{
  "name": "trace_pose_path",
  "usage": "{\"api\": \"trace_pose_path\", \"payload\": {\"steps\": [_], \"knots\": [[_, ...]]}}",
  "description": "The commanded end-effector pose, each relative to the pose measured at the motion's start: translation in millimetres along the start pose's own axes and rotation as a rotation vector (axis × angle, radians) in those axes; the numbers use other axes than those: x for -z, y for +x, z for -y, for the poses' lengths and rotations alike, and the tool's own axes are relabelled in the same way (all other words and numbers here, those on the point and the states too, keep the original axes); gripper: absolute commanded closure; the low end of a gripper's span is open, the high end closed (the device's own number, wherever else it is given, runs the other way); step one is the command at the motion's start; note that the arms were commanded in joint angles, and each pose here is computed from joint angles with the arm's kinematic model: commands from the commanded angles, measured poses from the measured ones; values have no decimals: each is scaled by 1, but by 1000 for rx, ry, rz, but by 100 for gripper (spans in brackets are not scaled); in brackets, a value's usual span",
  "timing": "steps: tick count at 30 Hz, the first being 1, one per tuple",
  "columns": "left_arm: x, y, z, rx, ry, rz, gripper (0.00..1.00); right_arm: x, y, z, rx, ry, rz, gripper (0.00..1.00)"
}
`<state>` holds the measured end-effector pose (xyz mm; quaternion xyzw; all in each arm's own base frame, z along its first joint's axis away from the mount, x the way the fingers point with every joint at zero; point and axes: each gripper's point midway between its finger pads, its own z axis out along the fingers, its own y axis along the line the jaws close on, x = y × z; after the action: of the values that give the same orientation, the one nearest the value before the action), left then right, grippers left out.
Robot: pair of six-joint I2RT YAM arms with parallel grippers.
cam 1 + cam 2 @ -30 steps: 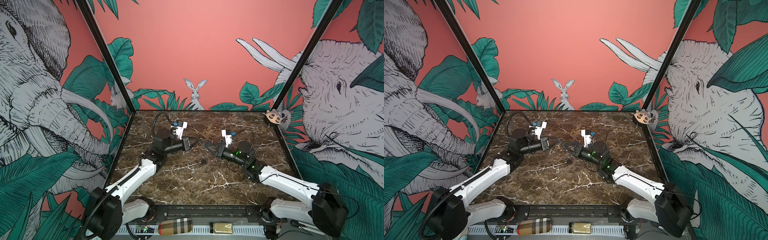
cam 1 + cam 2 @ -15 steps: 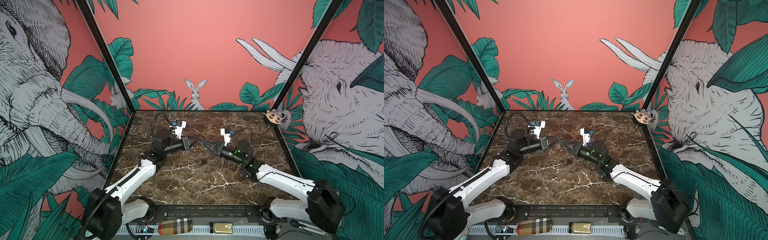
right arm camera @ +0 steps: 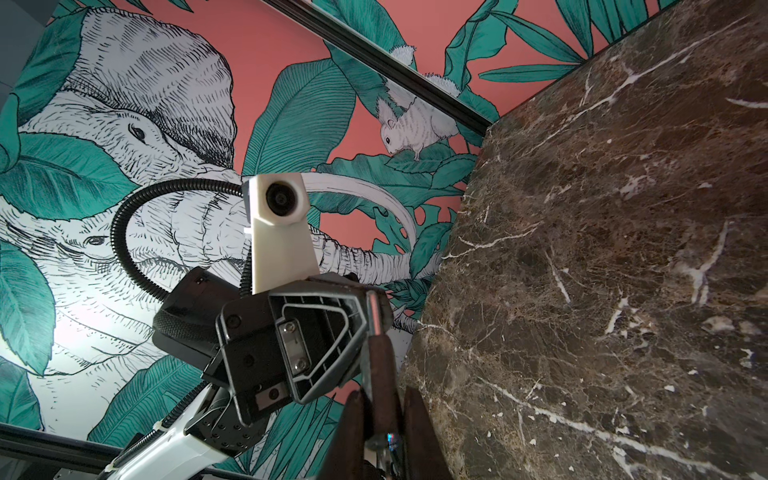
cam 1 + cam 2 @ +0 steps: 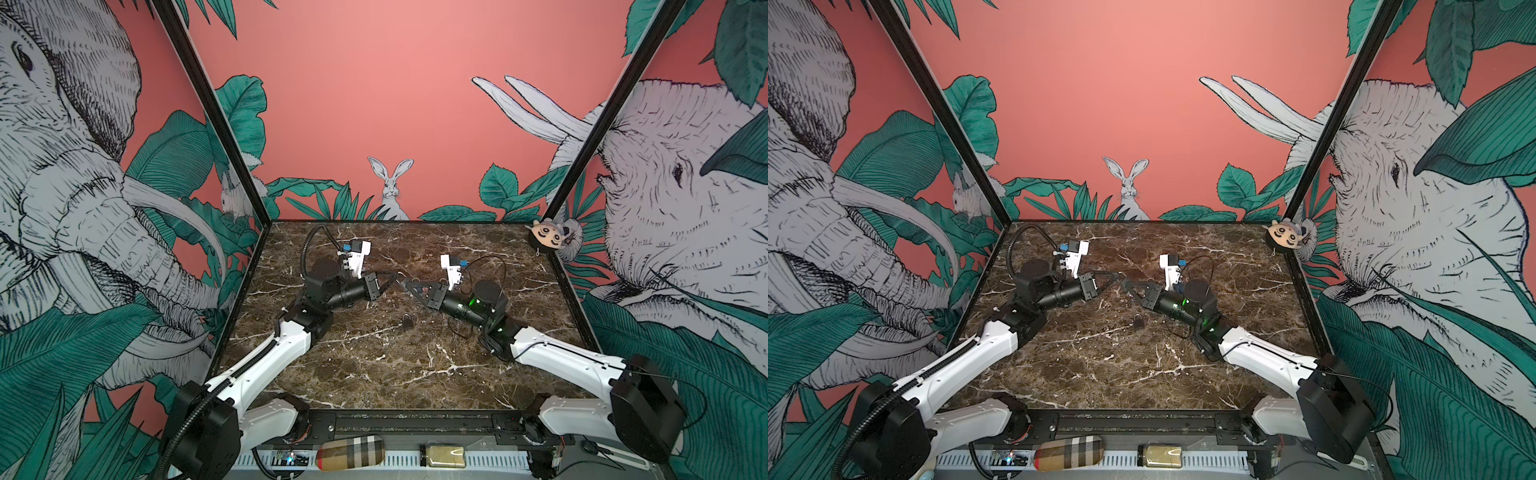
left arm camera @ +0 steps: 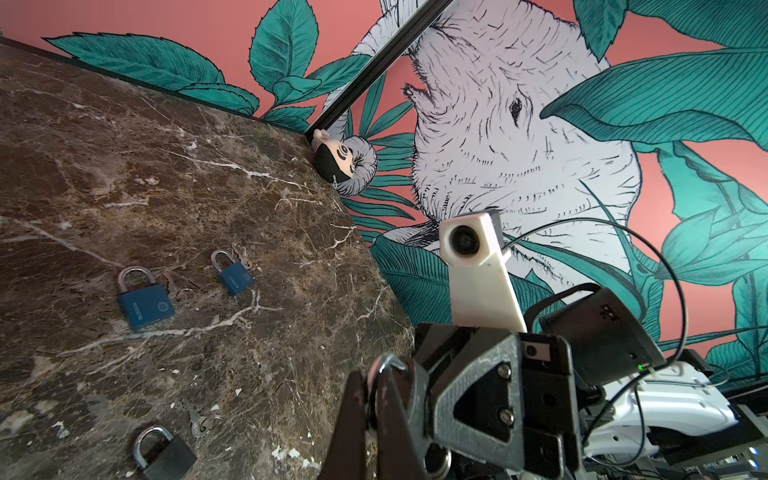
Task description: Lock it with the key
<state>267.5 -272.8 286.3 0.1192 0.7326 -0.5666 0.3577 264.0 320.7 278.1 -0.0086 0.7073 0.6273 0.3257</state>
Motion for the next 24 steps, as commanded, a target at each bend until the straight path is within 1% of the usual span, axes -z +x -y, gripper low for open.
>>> {"api": "trace_pose_path", "payload": {"steps": [1, 10, 19, 24], "knots": [[2, 63, 53, -2, 245, -261, 100, 2, -69, -26, 61, -34, 250, 100], [2, 70, 65, -3, 285, -282, 100, -6, -70, -23, 43, -66, 237, 100], [-3, 77, 71, 8, 325, -319, 100, -14, -70, -39, 33, -180, 212, 100], [-4, 80, 67, 8, 306, -329, 100, -14, -69, -38, 38, -165, 202, 100]]}}
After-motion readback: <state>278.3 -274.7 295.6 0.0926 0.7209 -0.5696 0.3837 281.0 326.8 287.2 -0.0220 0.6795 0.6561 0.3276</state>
